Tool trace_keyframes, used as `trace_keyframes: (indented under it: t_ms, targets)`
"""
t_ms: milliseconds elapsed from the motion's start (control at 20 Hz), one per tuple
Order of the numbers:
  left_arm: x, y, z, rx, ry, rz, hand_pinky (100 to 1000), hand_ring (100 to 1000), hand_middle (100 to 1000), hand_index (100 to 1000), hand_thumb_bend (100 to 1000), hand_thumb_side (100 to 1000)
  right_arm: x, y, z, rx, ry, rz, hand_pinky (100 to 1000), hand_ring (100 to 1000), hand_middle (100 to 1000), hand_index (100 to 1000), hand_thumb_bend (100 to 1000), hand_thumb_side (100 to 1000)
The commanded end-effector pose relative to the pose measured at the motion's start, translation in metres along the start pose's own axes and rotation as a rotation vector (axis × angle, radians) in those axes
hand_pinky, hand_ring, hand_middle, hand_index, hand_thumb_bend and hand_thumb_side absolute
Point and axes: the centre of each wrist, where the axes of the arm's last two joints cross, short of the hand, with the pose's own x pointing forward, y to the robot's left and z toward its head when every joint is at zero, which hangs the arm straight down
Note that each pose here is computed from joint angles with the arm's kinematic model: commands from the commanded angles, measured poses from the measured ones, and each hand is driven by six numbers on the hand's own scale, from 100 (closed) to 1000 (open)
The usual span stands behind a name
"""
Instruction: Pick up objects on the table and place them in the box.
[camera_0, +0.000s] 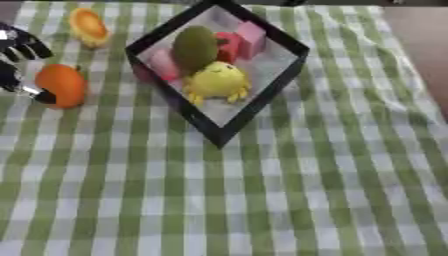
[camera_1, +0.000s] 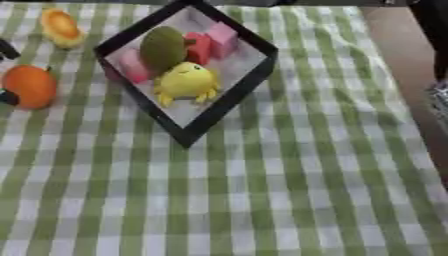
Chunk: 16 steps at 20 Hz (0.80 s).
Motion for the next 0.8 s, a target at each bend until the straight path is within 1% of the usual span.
trace_keyframes:
  t_ms: [50,200,300,350,400,450,500,550,600,650,700,750,800]
  targets:
    - [0.0,0.005,0.003,0.023,0.003,-0.015,845,857,802,853,785,379,0.01,-0.003,-0.003,-0.007,-0.041,0.005,814,780,768,813,100,589]
    - [0.0,0.0,-0.004,0.024,0.003,-0.013,841,852,794,848,781,377,0.01,-0.003,-0.003,-0.01,-0.041,0.0,814,780,768,813,100,590]
    - [0.0,-0.004,-0.008,0.017,0.005,-0.014,837,846,783,839,750,386,0.01,-0.002,-0.003,-0.011,-0.041,-0.002,814,780,768,813,100,589]
    - [0.0,-0.005,-0.01,0.017,0.008,-0.017,832,837,772,829,692,409,0.01,-0.002,-0.003,-0.011,-0.041,-0.003,814,780,767,813,100,590]
    - [0.0,-0.006,-0.011,0.019,0.012,-0.02,823,825,759,809,624,413,0.01,-0.002,-0.003,-0.012,-0.04,-0.003,814,780,767,813,100,591]
    - [0.001,-0.007,-0.012,0.024,0.017,-0.025,822,824,758,806,615,410,0.009,-0.002,-0.003,-0.013,-0.039,-0.003,813,780,767,813,100,591]
    - [0.001,-0.007,-0.013,0.03,0.021,-0.032,819,820,753,796,583,395,0.009,-0.002,-0.003,-0.014,-0.038,-0.004,813,780,767,813,100,592]
    - [0.002,-0.007,-0.013,0.043,0.028,-0.046,802,795,725,749,441,335,0.009,-0.002,-0.003,-0.014,-0.037,-0.005,813,780,767,813,100,592]
    - [0.004,-0.006,-0.013,0.058,0.033,-0.064,801,793,723,744,430,330,0.009,-0.002,-0.003,-0.015,-0.037,-0.005,813,780,767,813,100,592]
    - [0.005,-0.005,-0.012,0.072,0.035,-0.079,789,774,700,708,320,302,0.009,-0.002,-0.003,-0.015,-0.037,-0.004,813,780,767,813,100,592]
    - [0.007,-0.004,-0.011,0.085,0.034,-0.09,786,770,696,700,290,299,0.009,-0.002,-0.003,-0.015,-0.037,-0.004,813,780,767,813,100,592]
    - [0.009,-0.002,-0.01,0.102,0.03,-0.102,774,756,674,678,211,285,0.009,-0.002,-0.003,-0.015,-0.038,-0.004,813,779,767,813,100,592]
    - [0.012,0.001,-0.008,0.125,0.027,-0.115,767,750,661,671,190,279,0.009,-0.002,-0.003,-0.015,-0.038,-0.004,813,779,767,813,100,592]
